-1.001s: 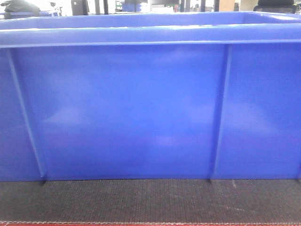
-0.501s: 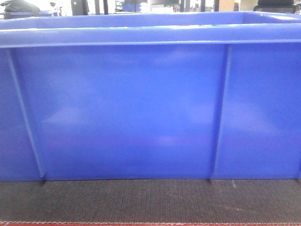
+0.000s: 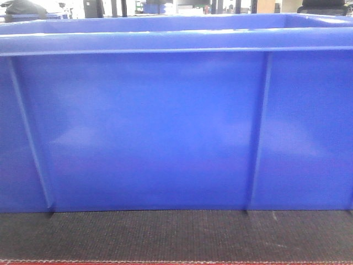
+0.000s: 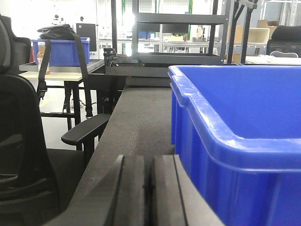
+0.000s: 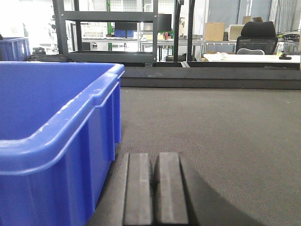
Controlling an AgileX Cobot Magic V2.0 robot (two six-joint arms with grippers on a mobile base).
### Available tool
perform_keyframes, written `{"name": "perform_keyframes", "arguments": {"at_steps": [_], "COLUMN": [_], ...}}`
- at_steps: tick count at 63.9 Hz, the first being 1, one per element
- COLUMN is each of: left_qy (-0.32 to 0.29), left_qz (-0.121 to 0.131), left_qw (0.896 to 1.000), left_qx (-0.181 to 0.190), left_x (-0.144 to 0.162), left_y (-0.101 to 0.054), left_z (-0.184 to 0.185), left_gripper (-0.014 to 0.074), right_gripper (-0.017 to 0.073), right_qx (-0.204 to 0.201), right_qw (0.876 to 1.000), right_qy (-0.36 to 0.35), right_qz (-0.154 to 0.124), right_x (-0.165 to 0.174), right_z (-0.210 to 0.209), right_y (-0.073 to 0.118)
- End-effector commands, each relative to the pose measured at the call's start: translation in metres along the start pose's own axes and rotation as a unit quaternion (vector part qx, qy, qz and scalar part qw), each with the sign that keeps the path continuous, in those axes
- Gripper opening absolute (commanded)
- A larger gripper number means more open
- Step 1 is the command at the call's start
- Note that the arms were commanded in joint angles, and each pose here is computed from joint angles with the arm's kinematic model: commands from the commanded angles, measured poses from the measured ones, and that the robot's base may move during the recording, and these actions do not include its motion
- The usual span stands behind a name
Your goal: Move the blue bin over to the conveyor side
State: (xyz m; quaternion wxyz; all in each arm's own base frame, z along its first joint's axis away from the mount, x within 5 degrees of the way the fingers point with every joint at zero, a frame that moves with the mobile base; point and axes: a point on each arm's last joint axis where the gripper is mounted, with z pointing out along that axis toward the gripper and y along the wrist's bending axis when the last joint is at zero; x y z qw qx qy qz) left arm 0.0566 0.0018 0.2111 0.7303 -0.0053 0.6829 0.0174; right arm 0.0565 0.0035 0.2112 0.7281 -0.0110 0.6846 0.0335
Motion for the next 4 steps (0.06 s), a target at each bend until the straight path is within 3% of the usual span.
{"name": "perform_keyframes", "arguments": {"at_steps": [1,4], "left_qy": [-0.015,-0.015], "left_qz": [0.002,0.002], "left_qw": [1.000,1.000], "left_qx": [0.002,0.002], "left_x": [-0.0029,-0.0029], "left_y": [-0.0002,-0.0002], "left_z": [-0.0004,-0.0004], "left_gripper": [0.0013,0.0013], "right_gripper": [-0.0089,-0.0089], "right_qx": [0.003,0.003], "right_qw": [1.000,1.000], "right_qy": [-0.009,-0.009], "right_qz": [-0.001,-0.001], "right_x": [-0.0014,-0.0014], "right_z": [-0.0003,-0.0003], "right_y": [-0.0004,-0.0004]}}
